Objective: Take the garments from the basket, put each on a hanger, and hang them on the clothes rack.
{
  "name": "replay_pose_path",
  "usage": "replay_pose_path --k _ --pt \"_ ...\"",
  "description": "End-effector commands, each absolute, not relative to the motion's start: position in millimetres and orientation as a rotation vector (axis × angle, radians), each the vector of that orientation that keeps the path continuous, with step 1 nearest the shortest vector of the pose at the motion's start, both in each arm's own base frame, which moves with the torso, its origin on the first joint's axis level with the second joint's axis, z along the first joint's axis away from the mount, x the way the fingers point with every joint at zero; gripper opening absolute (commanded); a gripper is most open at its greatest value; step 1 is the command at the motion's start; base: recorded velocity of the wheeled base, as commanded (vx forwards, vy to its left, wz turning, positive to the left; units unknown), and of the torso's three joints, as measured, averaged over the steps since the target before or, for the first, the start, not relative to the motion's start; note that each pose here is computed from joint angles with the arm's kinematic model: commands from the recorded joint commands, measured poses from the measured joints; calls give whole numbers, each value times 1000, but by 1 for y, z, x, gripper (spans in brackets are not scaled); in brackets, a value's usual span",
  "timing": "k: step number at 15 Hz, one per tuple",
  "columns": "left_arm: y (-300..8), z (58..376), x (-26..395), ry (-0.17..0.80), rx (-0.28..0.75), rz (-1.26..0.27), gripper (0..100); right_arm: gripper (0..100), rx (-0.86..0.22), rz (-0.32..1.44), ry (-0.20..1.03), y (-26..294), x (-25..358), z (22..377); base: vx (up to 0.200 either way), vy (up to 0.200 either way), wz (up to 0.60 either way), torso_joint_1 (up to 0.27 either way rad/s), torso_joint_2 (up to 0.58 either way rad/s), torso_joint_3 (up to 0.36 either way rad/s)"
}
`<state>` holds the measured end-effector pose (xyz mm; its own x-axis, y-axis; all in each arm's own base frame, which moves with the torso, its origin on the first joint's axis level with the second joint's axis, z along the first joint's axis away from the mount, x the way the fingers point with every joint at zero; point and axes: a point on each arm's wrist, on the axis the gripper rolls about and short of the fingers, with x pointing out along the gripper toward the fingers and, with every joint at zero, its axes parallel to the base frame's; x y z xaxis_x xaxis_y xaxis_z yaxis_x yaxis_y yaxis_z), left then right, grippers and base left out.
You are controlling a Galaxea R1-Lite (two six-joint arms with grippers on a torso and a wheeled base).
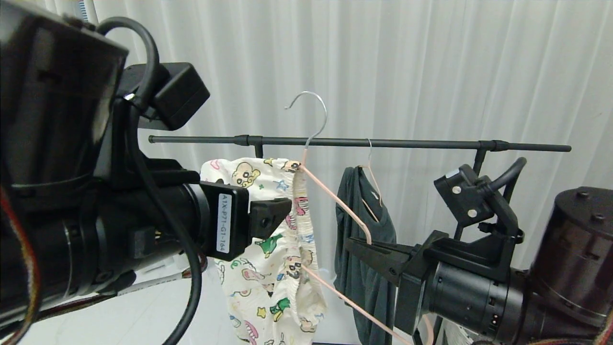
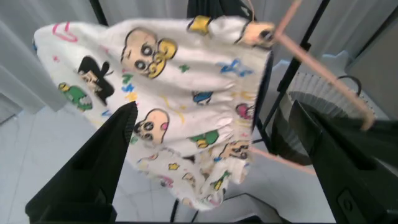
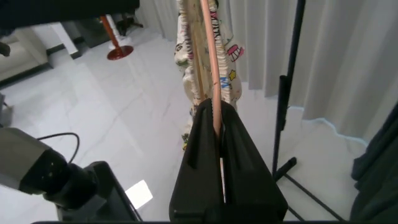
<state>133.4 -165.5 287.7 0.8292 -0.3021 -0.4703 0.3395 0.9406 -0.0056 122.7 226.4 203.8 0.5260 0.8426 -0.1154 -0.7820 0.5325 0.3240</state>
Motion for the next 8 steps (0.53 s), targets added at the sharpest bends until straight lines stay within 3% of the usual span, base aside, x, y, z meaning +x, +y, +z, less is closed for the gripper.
replay_pose_path --k 1,5,8 --pt "-143 287 117 467 90 -354 100 0 217 977 247 211 119 205 0 0 0 0 0 0" --pt "-84 296 88 362 227 -633 100 0 138 1082 237 169 90 191 0 0 0 0 0 0" --pt "-71 278 97 349 389 -853 100 0 111 1159 254 159 75 182 0 0 0 0 0 0"
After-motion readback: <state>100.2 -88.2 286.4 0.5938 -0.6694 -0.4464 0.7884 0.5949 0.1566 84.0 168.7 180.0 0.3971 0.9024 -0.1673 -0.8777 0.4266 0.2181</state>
